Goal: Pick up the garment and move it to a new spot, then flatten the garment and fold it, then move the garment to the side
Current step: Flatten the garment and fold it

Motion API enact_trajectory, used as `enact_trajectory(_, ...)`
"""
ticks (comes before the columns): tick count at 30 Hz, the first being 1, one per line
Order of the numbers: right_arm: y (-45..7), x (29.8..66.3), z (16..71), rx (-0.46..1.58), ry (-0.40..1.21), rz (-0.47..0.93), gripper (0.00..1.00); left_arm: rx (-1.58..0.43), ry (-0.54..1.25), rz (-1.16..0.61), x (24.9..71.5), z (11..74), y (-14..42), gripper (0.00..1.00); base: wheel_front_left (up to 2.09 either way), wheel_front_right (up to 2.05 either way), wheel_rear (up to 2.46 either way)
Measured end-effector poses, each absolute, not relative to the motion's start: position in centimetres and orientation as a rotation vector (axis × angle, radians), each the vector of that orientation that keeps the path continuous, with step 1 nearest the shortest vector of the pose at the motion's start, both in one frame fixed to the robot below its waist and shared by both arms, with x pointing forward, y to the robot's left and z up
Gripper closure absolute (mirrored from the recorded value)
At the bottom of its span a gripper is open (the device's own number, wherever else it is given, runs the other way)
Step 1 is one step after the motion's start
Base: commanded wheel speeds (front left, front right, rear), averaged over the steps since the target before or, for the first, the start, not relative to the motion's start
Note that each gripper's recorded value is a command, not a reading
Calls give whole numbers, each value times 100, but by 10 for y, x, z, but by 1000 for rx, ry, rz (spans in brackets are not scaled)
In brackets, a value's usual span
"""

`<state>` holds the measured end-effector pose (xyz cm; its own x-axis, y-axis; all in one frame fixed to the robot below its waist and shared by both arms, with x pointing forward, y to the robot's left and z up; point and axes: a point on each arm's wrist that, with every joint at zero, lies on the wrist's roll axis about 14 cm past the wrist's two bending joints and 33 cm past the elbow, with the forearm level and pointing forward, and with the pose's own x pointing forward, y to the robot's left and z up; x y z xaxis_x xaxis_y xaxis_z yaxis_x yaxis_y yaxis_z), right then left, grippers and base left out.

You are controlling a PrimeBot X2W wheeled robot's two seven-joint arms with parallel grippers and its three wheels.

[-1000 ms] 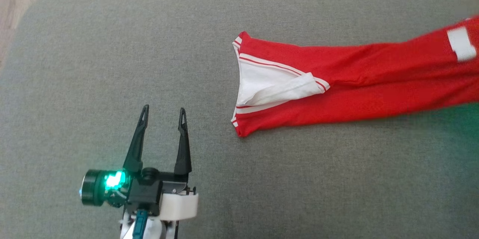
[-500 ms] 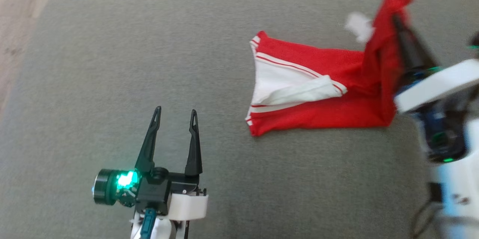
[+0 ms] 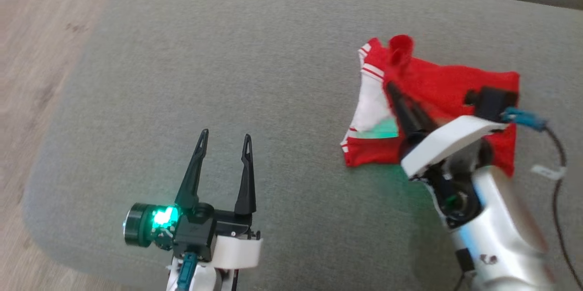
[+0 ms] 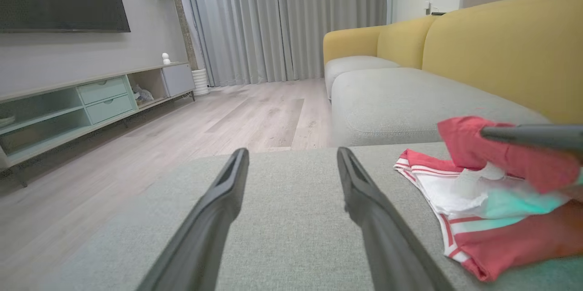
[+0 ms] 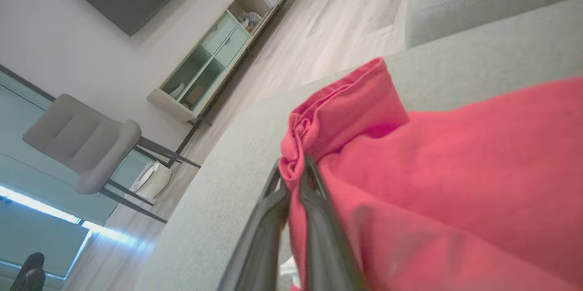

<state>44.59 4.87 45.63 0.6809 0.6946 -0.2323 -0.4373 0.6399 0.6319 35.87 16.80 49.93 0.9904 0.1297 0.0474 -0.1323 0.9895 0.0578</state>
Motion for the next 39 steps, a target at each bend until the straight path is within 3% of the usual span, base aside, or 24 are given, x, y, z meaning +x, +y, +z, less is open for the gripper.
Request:
enact_trajectory(3, 66, 445, 449, 594, 501, 698, 100, 64, -39, 145, 356, 499, 172, 0, 0, 0, 0)
enact_trajectory(4, 71, 446, 448, 598, 502, 702, 95, 64, -37, 144, 355, 498, 173, 0, 0, 0, 0)
enact_trajectory(5, 75, 447, 447, 600, 504, 706, 67, 65, -37, 147, 354, 498, 174, 0, 0, 0, 0)
enact_trajectory(6, 79, 448, 446, 599, 504, 711, 21, 66, -36, 149, 354, 498, 174, 0, 0, 0, 0)
enact_trajectory(7, 82, 449, 445, 601, 502, 711, 0, 66, -36, 151, 353, 498, 175, 0, 0, 0, 0)
enact_trajectory(15, 87, 450, 468, 657, 391, 709, 0, 64, -61, 150, 353, 506, 175, 0, 0, 0, 0)
enact_trajectory(24, 0, 465, 511, 494, 64, 534, 0, 49, -78, 128, 346, 509, 168, 0, 0, 0, 0)
enact_trajectory(31, -103, 427, 484, 372, 59, 304, 0, 35, -111, 71, 340, 517, 155, 0, 0, 0, 0)
enact_trajectory(38, -146, 387, 465, 311, 94, 203, 0, 29, -120, 41, 326, 519, 147, 0, 0, 0, 0)
enact_trajectory(39, -145, 380, 461, 297, 108, 208, 47, 31, -112, 43, 322, 516, 147, 0, 0, 0, 0)
